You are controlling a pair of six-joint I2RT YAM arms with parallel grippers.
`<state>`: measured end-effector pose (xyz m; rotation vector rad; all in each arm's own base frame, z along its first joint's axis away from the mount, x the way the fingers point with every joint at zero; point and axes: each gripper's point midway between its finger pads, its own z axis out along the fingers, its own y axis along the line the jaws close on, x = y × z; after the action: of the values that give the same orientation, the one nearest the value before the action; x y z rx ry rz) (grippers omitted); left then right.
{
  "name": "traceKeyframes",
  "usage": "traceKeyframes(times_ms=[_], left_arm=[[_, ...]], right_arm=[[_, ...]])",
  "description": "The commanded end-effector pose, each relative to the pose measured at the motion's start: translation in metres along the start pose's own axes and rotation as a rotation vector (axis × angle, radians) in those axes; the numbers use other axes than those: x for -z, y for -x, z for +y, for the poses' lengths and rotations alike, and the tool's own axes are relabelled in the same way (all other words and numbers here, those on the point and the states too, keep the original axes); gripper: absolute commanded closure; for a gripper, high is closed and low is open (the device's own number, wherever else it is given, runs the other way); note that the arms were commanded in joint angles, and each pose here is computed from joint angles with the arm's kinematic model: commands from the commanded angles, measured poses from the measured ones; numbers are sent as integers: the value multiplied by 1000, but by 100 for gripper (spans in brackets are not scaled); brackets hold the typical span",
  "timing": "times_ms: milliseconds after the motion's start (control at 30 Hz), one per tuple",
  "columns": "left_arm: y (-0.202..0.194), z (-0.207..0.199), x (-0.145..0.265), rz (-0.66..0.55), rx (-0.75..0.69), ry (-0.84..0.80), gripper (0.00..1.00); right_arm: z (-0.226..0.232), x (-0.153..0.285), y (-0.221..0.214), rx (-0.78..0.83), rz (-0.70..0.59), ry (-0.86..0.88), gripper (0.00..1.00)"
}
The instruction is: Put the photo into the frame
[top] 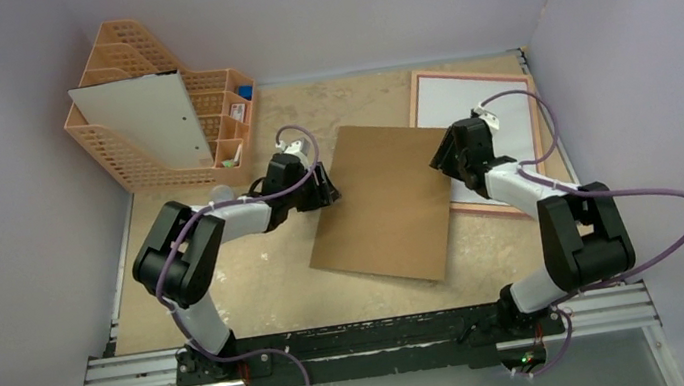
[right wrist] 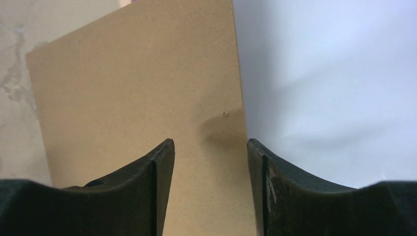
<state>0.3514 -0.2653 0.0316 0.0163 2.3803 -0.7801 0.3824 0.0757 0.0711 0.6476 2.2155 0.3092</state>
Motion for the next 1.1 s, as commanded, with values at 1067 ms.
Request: traceKeyframes(times_ms=[1067], left_arm=[[-86, 2, 1, 302, 77, 20, 46]], right_arm=[[81, 99, -19, 16, 86, 561, 40]])
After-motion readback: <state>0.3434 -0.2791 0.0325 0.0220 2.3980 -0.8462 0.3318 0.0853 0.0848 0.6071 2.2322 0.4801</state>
